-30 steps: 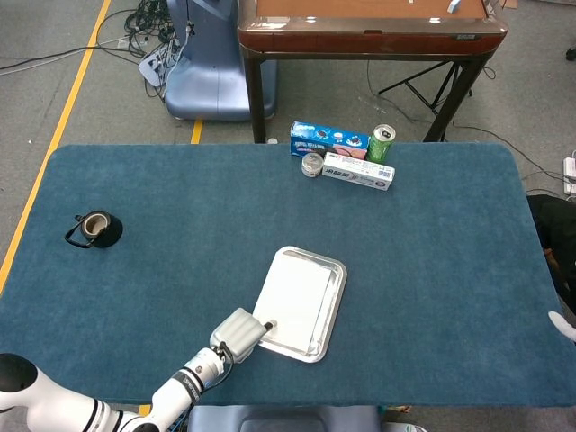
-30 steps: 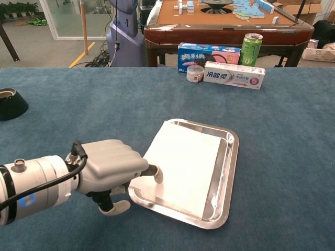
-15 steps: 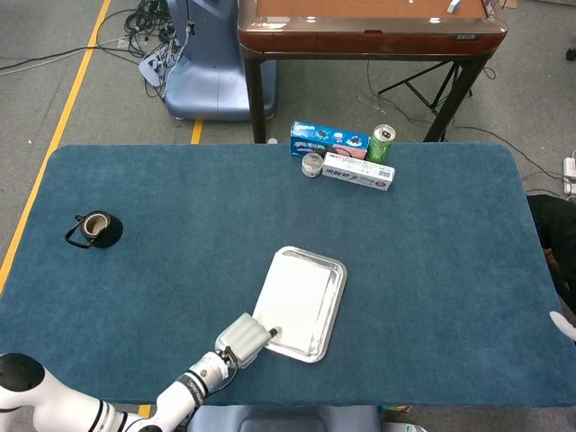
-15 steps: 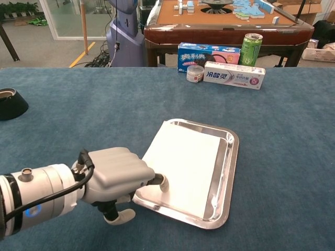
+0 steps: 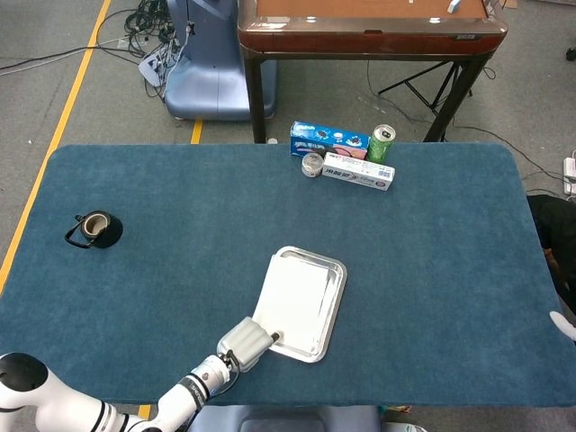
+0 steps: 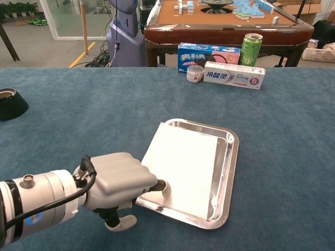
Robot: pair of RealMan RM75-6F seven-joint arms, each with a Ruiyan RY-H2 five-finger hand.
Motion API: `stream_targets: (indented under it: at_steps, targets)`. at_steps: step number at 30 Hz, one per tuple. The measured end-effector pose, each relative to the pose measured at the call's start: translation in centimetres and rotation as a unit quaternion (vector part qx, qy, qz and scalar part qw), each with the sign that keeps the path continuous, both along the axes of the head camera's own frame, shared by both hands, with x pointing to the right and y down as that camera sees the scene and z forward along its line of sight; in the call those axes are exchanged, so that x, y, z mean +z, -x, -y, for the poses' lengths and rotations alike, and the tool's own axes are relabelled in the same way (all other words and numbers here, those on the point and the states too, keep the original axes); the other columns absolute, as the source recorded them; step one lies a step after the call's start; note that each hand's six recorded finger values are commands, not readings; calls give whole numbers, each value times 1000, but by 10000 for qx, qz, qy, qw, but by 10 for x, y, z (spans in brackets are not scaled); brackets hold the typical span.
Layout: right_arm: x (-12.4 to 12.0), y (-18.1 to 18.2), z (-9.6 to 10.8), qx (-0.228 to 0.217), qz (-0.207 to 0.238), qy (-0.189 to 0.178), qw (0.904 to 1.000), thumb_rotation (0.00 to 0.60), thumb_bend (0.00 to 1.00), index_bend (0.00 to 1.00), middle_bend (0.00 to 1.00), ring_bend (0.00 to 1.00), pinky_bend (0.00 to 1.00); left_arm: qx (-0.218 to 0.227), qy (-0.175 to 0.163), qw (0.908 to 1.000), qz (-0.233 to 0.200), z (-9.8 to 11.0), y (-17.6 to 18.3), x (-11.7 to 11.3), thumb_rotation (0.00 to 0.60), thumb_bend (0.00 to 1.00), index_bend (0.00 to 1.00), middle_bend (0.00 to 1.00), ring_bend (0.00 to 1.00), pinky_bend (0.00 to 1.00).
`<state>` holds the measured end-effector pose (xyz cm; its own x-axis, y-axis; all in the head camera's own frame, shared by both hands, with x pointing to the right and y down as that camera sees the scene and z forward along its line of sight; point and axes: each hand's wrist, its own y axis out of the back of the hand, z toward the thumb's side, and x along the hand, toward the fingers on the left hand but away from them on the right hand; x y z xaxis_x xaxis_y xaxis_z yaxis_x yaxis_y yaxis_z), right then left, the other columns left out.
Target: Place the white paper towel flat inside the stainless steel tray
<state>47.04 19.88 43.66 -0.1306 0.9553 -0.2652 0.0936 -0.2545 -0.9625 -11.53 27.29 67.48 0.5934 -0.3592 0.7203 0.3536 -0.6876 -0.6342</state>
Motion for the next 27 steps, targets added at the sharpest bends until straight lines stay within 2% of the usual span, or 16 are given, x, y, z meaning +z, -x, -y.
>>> stream_targets:
  at_steps: [27]
  targets:
    - [-2, -1, 0, 23, 14, -42, 10000, 600, 119, 298, 345, 252, 407, 46, -66, 9999, 68, -2, -6, 7, 600, 394, 156, 1000, 860, 928]
